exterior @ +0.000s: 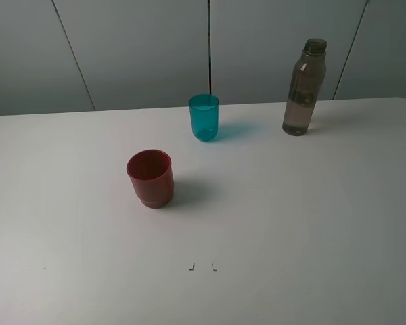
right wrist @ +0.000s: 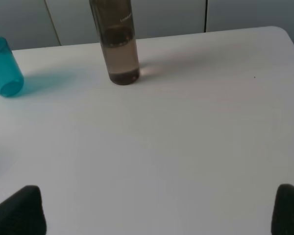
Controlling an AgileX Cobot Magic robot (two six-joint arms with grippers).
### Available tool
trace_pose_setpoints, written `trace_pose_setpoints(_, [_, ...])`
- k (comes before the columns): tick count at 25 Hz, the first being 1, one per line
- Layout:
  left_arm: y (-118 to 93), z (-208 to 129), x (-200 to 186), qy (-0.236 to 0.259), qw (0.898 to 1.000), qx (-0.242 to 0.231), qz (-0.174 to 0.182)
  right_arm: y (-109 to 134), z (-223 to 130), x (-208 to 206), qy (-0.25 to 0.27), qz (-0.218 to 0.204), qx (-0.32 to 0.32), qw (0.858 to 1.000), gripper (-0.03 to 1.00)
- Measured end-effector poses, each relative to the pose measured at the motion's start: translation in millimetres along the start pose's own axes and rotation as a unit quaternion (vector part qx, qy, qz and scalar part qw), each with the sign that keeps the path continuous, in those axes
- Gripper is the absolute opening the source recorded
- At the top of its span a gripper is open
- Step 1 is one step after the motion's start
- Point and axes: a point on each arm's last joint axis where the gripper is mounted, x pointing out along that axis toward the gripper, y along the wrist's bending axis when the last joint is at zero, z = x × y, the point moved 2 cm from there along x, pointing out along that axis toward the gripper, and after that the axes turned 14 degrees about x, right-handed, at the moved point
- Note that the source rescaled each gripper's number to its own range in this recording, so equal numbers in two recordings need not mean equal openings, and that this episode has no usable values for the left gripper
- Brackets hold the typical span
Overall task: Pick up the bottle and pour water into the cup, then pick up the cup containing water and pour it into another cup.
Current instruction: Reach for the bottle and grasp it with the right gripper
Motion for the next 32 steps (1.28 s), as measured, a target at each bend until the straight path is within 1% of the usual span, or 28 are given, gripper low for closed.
trace_pose_setpoints(3, [0.0,0.0,0.0,0.0,1.0,-0.003,0.0,9.3,26.6,9.1,-0.007,0.003,0.0,1.0,1.0])
trace_pose_setpoints(5, [0.0,0.0,0.0,0.0,1.0,-0.003,0.0,14.2,40.5,22.2,-0.01,0.004,-0.001,1.0,1.0])
trace_pose_setpoints(11, [0.0,0.0,0.0,0.0,1.0,-0.003,0.0,24.9,69.1,78.8,-0.012,0.006,-0.001,1.0,1.0])
trace_pose_setpoints(13, [0.0,0.0,0.0,0.0,1.0,-0.003,0.0,26.3,70.8,104.5,0.003,0.004,0.002,1.0,1.0])
trace_pose_setpoints(15, [0.0,0.0,0.0,0.0,1.0,-0.003,0.0,26.1,68.0,128.8,0.031,-0.003,0.002,1.0,1.0])
trace_pose_setpoints(16, [0.0,0.0,0.0,0.0,1.0,-0.003,0.0,24.9,63.9,144.8,0.054,-0.011,0.001,0.998,1.0])
trace_pose_setpoints(20, [0.0,0.0,0.0,0.0,1.0,-0.003,0.0,20.2,47.2,194.0,0.112,-0.03,0.0,0.993,1.0])
trace_pose_setpoints(24, [0.0,0.0,0.0,0.0,1.0,-0.003,0.0,24.1,26.3,240.8,0.112,-0.014,-0.013,0.994,1.0])
trace_pose_setpoints(26, [0.0,0.0,0.0,0.0,1.0,-0.003,0.0,26.4,20.3,261.4,0.092,-0.002,-0.018,0.996,1.0])
trace_pose_setpoints(27, [0.0,0.0,0.0,0.0,1.0,-0.003,0.0,26.2,13.6,273.1,0.095,-0.001,-0.022,0.995,1.0])
trace_pose_setpoints(29, [0.0,0.0,0.0,0.0,1.0,-0.003,0.0,25.4,6.7,292.1,0.078,0.007,-0.032,0.996,1.0])
trace_pose_setpoints(32, [0.0,0.0,0.0,0.0,1.0,-0.003,0.0,21.3,-13.1,319.2,0.076,0.016,-0.046,0.996,1.0])
